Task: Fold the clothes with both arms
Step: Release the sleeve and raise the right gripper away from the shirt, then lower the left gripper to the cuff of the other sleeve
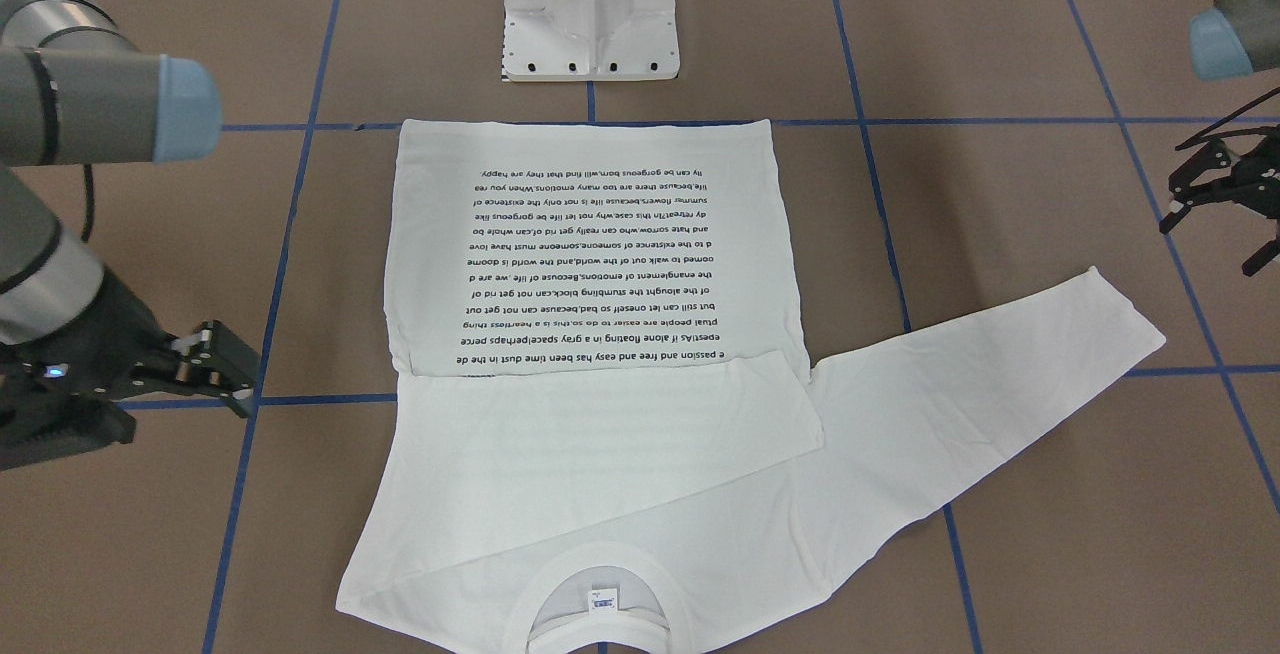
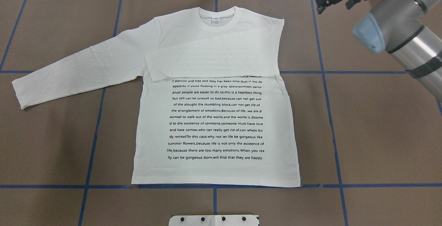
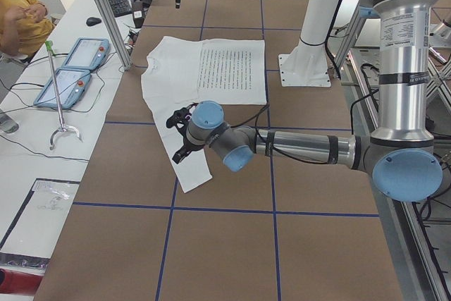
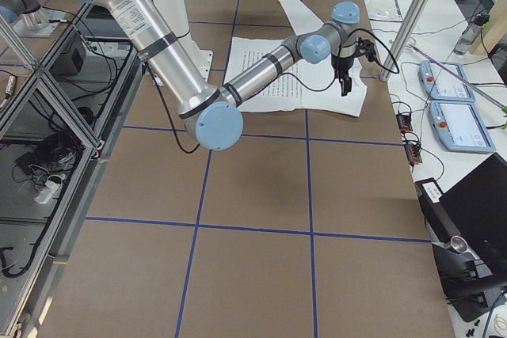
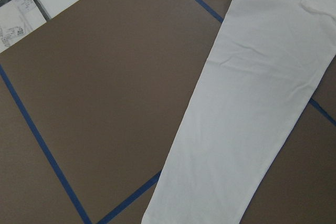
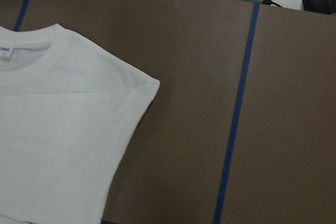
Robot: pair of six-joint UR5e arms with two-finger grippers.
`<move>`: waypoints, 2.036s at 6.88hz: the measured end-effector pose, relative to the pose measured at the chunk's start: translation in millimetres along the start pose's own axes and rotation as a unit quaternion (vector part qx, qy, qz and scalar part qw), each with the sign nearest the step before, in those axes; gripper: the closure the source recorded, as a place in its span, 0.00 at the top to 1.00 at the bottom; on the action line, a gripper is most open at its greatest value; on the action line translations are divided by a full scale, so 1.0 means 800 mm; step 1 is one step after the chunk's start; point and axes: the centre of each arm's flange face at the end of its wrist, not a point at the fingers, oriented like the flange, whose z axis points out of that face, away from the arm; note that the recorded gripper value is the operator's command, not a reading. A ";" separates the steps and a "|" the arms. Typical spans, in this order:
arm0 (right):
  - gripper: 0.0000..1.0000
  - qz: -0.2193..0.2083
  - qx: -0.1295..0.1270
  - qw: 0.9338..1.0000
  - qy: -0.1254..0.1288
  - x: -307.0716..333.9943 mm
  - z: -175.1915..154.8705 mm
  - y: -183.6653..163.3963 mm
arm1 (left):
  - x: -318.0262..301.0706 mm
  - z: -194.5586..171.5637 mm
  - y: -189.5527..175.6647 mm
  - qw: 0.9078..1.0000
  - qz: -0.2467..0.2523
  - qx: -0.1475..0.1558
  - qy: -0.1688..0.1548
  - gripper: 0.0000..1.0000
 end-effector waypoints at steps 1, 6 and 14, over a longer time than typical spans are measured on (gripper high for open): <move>1.00 -0.015 -0.011 1.000 -0.005 0.074 -0.008 0.037 | 0.009 0.025 0.027 1.000 -0.007 0.002 0.002 1.00; 1.00 -0.023 -0.041 0.999 -0.006 0.245 -0.019 0.177 | 0.054 0.112 0.080 0.999 0.023 -0.030 -0.008 0.75; 1.00 -0.021 -0.042 0.999 -0.003 0.251 -0.020 0.186 | 0.050 0.135 0.091 0.998 0.029 -0.042 -0.025 0.35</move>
